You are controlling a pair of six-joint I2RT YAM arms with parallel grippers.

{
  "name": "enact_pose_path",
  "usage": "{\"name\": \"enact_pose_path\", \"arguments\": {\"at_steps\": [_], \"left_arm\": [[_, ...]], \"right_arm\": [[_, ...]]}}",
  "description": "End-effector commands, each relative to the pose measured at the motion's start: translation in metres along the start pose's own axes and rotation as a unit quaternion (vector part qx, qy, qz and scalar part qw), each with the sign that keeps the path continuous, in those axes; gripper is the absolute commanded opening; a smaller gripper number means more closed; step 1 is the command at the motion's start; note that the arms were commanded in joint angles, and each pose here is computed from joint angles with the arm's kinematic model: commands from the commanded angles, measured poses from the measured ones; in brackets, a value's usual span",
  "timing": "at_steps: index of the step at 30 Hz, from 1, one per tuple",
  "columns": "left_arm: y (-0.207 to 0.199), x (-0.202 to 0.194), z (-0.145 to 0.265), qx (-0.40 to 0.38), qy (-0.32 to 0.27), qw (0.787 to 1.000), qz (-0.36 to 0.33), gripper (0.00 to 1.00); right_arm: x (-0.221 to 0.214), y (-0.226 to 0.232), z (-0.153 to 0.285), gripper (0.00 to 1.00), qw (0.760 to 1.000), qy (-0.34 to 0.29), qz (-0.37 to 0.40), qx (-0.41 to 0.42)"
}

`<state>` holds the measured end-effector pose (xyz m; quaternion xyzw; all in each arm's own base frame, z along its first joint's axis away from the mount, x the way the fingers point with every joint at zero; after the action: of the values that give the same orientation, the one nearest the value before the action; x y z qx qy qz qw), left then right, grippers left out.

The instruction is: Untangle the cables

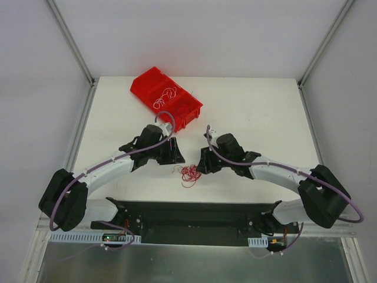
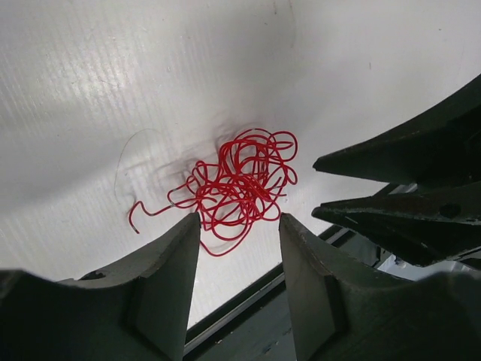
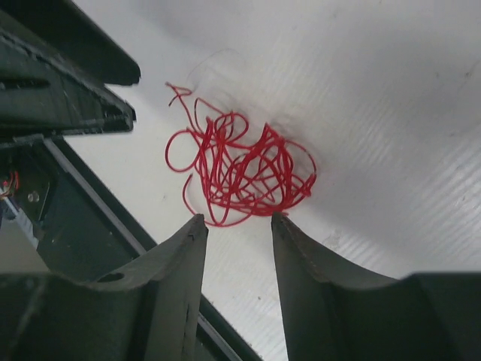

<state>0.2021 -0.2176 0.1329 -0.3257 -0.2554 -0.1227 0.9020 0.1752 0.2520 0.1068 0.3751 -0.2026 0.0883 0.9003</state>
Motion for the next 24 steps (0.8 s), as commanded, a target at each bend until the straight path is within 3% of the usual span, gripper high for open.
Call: {"name": "enact_pose_path", "arguments": {"at_steps": [1,4,11,15,18,21,24], "left_arm": [[0.008,-0.010,-0.008,0.018,0.019,1.000,-0.013,0.48],[0.014,-0.011,-0.012,0.030,0.031,0.998,-0.037,0.65],[0.021,-0.017,-0.032,0.032,0.079,0.995,-0.041,0.64],[0.022,-0.023,-0.036,0.029,0.091,0.995,-0.037,0.53],[0.018,-0.024,-0.036,0.015,0.090,0.995,-0.040,0.49],[0.010,-0.022,-0.035,-0.014,0.093,0.995,-0.042,0.34],[0.004,-0.014,-0.031,-0.022,0.082,0.995,-0.057,0.04]], "right_arm": [[0.034,0.015,-0.010,0.42,0.998,-0.043,0.054,-0.006],[0.034,0.017,-0.017,0.42,0.997,-0.031,0.066,-0.008],[0.028,0.016,-0.035,0.36,0.998,-0.009,0.068,-0.019],[0.020,0.010,-0.040,0.32,0.998,0.000,0.060,-0.023],[0.018,0.010,-0.040,0.23,0.998,0.001,0.056,-0.018],[0.023,0.016,-0.031,0.13,0.998,-0.014,0.062,-0.016],[0.032,0.022,-0.012,0.03,0.996,-0.046,0.069,-0.021]]}}
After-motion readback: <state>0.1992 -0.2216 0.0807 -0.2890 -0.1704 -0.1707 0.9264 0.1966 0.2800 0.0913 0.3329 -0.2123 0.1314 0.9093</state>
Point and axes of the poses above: each gripper's point midway between its finger pads, its own z axis back along the fingers, its own y axis along the line the jaws close on, x = y × z, the point moved 5 cm from there along z, back along the fingers, and after that the axes turned 14 degrees about -z, right-handed, at the moved point
